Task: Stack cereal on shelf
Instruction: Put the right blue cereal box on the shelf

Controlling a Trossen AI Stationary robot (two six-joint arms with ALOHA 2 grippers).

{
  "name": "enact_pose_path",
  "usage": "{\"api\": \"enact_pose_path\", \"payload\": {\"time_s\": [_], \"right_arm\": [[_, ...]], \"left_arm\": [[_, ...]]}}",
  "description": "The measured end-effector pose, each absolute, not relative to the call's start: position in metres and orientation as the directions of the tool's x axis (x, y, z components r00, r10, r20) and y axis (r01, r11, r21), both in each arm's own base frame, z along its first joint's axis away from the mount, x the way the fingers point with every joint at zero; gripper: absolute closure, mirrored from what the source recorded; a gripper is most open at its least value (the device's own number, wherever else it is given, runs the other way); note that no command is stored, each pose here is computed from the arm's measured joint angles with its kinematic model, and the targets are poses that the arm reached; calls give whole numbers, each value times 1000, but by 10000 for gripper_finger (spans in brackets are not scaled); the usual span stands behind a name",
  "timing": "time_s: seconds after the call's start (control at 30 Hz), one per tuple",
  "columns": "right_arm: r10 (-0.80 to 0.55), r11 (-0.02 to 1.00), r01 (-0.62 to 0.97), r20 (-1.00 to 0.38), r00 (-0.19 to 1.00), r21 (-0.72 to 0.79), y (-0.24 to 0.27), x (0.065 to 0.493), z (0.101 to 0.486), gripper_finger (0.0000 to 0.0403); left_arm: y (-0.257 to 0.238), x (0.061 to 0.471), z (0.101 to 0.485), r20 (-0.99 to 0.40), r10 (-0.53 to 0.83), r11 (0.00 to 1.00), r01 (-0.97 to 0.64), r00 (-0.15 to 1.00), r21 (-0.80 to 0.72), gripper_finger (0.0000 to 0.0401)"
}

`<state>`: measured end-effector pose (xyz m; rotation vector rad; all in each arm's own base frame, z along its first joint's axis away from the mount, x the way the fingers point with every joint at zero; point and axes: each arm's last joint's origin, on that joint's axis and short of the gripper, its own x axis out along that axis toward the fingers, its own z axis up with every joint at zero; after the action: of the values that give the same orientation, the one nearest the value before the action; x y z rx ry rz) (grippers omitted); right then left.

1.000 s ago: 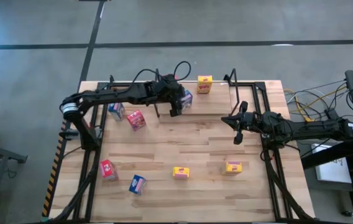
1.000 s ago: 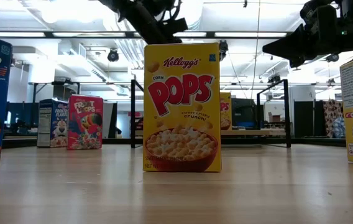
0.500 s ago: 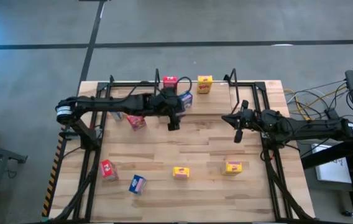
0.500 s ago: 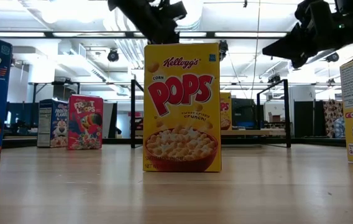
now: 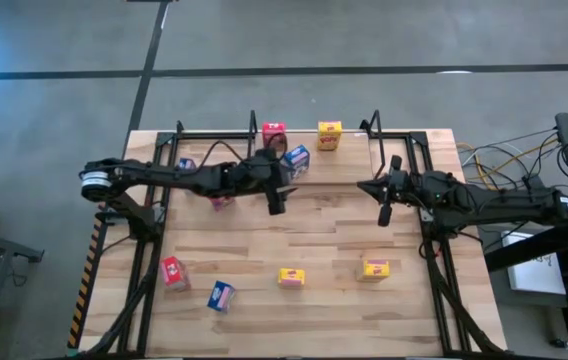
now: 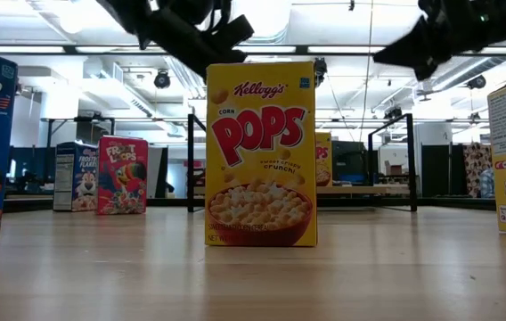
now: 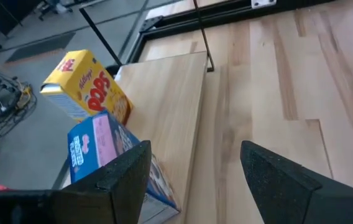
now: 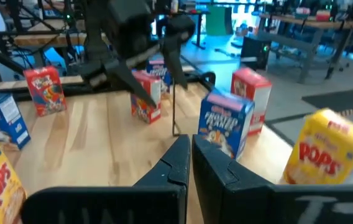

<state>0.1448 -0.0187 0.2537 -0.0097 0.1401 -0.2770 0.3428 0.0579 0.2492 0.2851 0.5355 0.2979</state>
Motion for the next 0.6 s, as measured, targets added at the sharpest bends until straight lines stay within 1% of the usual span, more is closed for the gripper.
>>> {"api": "enact_pose_path", "payload": {"time_s": [0.2,0.4,0.6], "right_arm": [[-282,959,276,-152,947,-56,-21,164,277,394],[-280,959,280,-248,927,-37,-23,191,292,394],[-296,951,308,-325,898,-16,-27,214,311,394]], "left_arm": [[56,329,231,-428,351,919,-218,833,329,170],[46,301,223,-446,335,929,-213,830,302,170],[41,273,229,-411,334,928,-220,848,300,170]]}}
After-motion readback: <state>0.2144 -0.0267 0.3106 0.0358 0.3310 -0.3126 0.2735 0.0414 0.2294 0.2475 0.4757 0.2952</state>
